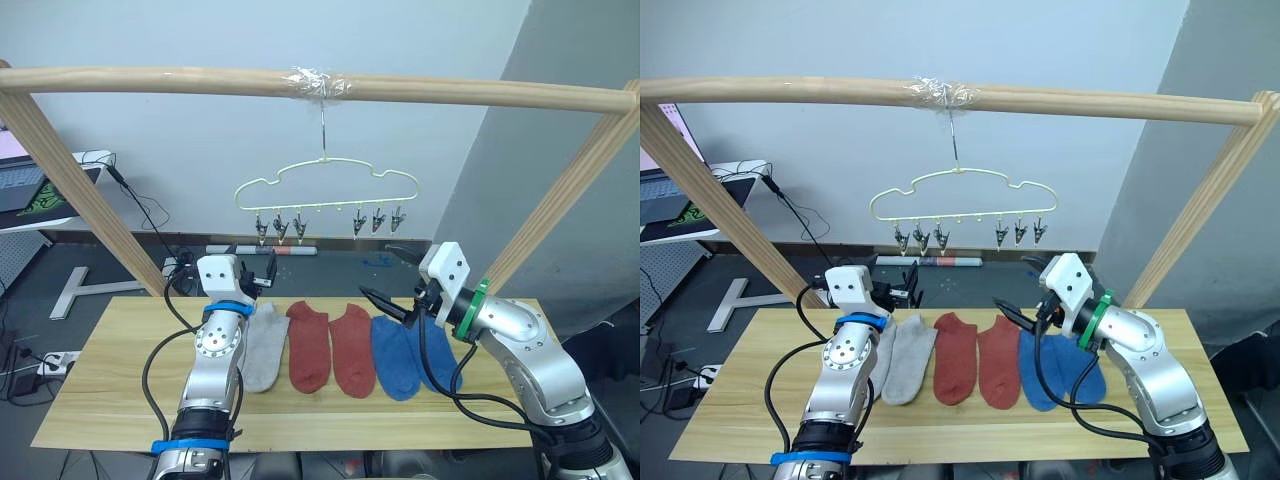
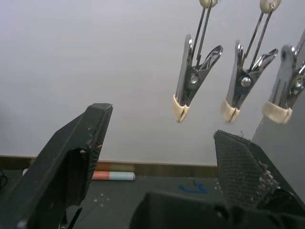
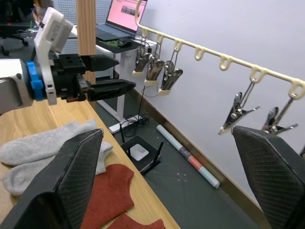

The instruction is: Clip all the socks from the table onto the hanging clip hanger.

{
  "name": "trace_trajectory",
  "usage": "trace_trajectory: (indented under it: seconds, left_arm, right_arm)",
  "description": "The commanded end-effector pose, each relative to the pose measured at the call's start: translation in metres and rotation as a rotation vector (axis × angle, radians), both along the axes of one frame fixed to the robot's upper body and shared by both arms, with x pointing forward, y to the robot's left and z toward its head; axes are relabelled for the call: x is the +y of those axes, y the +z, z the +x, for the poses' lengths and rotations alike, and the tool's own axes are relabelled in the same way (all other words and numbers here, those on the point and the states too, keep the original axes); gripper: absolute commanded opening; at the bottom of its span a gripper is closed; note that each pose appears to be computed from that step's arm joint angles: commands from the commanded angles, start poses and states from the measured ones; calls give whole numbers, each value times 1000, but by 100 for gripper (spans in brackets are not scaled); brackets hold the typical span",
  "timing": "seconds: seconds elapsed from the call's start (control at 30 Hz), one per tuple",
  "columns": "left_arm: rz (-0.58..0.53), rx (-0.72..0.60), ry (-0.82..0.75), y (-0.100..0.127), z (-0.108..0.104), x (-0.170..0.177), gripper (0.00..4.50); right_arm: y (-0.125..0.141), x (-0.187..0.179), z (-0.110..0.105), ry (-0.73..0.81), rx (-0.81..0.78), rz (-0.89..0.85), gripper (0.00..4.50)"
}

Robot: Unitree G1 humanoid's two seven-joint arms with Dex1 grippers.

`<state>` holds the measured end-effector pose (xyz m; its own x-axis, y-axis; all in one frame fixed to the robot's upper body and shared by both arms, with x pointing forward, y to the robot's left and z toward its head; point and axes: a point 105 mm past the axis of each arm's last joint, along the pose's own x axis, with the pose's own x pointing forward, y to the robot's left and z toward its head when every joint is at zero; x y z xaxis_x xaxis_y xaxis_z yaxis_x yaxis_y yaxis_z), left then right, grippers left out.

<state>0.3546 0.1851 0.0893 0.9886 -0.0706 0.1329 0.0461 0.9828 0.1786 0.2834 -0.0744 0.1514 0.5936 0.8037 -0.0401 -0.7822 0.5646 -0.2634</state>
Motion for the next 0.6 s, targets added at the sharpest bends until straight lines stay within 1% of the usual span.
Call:
trace_trajectory:
  seconds: [0.03,0.13,0.23,0.4,0.6]
  left_arm:
    - [-14,-113,3,36,5,-1,390]
    - [-20,-129,0,45,6,-1,390]
    - [-23,-126,6,46,10,2,390]
    - [-33,-98,0,41,16,1,390]
    - [-7,-60,-23,32,18,-4,390]
  right_arm:
    - [17,6,-2,39,-49,23,450]
    - [20,7,-1,49,-55,24,450]
    - [23,8,-1,61,-61,25,450]
    - [30,12,0,82,-69,32,450]
    - [34,13,1,87,-69,41,450]
